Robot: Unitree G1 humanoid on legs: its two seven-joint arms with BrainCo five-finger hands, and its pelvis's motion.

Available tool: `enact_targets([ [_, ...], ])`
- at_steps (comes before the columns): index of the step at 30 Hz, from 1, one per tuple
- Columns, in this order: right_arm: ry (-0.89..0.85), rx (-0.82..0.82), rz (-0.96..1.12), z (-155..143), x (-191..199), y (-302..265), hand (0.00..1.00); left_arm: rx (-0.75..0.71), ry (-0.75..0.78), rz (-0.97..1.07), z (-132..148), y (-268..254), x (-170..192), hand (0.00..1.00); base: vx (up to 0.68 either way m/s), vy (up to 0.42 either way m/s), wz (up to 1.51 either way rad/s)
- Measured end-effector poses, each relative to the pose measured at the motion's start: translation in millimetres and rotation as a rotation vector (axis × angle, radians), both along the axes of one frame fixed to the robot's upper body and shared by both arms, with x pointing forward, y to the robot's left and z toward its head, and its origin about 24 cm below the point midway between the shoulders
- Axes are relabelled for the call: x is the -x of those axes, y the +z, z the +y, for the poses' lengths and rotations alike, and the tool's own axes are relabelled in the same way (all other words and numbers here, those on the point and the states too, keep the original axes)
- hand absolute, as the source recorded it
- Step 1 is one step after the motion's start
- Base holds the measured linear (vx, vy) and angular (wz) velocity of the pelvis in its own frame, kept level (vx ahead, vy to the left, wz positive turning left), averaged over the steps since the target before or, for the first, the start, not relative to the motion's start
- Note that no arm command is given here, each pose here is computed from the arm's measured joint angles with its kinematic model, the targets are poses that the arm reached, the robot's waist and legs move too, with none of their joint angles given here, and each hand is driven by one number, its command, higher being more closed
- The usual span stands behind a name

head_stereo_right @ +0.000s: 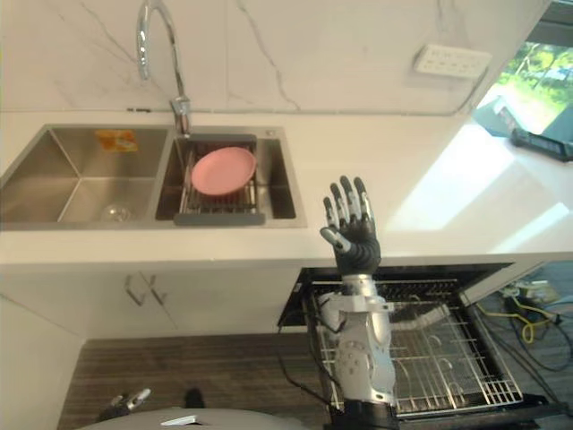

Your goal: Walk over to the sink, pick up the cup, carry it to the dishwasher, place the cup inside the dishwasher, then close the dishwasher door

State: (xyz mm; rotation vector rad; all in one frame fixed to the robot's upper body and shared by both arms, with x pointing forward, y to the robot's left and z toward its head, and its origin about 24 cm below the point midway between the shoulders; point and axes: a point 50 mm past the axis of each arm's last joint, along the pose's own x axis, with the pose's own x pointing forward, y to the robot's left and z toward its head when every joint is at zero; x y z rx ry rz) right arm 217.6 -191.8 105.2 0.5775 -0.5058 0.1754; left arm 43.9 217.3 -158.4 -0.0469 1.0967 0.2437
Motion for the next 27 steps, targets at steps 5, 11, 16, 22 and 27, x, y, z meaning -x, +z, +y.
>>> enact_targets([
  [5, -0.034, 0.015, -0.076, -5, 10, 18, 0.00, 0.072, 0.293, -0.012, 0, -2, 16, 0.00, -0.10, -0.016, -0.05],
  [11, -0.092, 0.013, 0.037, -12, 18, -1, 0.00, 0.092, 0.359, 0.010, -3, -4, 34, 0.00, 0.02, 0.071, 0.27],
  [16, -0.095, 0.003, 0.172, -7, 9, -27, 0.00, 0.090, 0.261, 0.069, 1, -6, 38, 0.00, 0.08, 0.089, 0.40],
  [22, -0.089, 0.008, 0.169, -4, 7, -26, 0.00, 0.081, 0.278, 0.133, 10, -6, 47, 0.00, 0.16, -0.019, 0.07],
  [27, -0.119, 0.032, 0.143, -13, 9, -22, 0.00, 0.091, 0.238, 0.178, 0, -8, 59, 0.00, 0.24, -0.113, -0.11],
])
